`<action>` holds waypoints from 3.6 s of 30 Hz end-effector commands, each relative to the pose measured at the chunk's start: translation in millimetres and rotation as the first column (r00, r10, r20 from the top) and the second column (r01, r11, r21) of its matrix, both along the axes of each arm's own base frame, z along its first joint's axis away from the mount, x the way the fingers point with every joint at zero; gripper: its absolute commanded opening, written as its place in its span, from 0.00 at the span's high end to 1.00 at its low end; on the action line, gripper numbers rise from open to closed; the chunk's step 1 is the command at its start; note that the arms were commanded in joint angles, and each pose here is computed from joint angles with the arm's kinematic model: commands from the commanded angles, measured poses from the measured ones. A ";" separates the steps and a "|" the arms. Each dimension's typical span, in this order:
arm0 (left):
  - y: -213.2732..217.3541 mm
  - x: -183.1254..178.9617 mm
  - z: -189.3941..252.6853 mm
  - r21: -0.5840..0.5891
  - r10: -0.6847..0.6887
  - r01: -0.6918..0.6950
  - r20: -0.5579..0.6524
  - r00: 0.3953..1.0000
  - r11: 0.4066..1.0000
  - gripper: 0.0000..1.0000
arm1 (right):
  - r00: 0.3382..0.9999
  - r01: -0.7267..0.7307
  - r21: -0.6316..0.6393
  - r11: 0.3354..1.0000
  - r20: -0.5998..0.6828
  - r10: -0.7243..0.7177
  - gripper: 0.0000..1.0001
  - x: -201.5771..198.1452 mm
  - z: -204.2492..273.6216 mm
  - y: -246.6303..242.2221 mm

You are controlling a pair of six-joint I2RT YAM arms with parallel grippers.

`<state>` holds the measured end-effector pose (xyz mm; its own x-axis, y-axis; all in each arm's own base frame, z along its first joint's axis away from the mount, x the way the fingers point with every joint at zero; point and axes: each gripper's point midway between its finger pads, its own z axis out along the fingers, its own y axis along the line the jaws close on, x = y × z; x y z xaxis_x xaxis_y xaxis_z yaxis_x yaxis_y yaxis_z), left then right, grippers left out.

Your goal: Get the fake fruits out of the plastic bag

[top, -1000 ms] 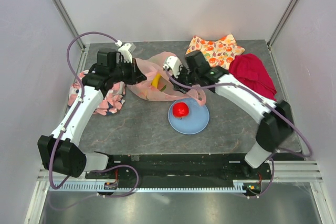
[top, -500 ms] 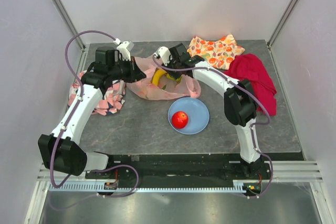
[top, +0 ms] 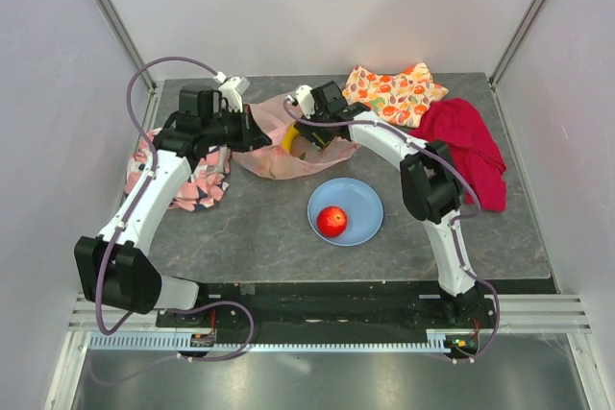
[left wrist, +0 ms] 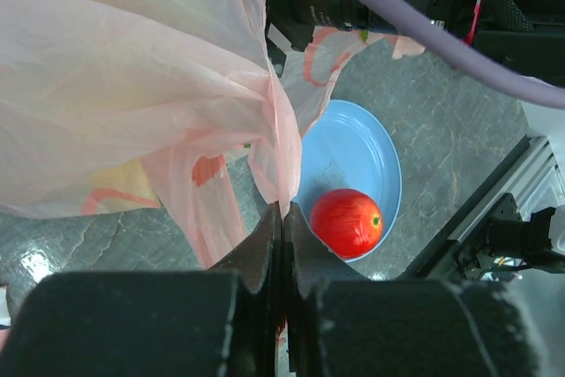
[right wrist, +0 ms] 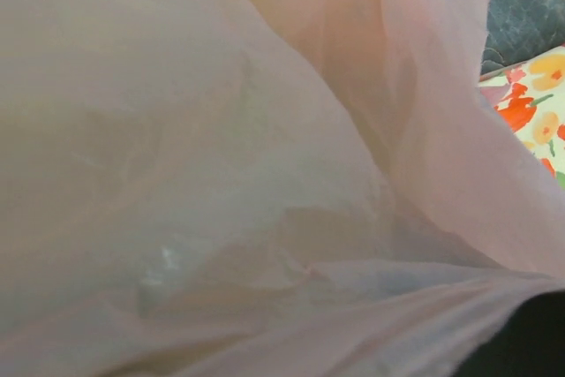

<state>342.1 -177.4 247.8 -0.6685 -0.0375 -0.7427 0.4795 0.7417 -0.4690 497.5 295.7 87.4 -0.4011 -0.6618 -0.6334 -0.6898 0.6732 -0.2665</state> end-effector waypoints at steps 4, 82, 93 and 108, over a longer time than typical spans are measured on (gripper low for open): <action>-6.3 8.9 15.3 -0.043 -0.018 0.019 0.024 1.000 0.999 0.99 | 0.999 0.013 -0.034 0.999 0.044 -0.012 0.19 18.8 -10.8 -0.2; -8.6 15.1 21.7 0.009 -0.055 0.054 0.071 0.996 0.998 0.98 | 0.950 -0.310 0.010 0.951 0.055 0.309 0.56 -114.9 104.6 -71.0; -5.5 14.0 21.8 0.020 -0.045 0.044 0.073 0.996 0.999 0.99 | 0.902 -0.430 0.059 0.901 0.074 0.426 0.50 -66.8 76.6 10.3; -7.9 20.9 26.7 0.045 -0.083 0.079 0.099 0.992 0.996 0.98 | 0.996 0.086 -0.169 0.982 0.022 -0.084 0.56 0.9 18.6 -115.9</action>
<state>360.4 -182.8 259.2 -0.6438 0.0130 -0.7651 0.5273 0.7320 -0.4313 487.1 268.0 95.9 -0.2808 -0.7710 -0.5715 -0.7918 0.5227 -0.3161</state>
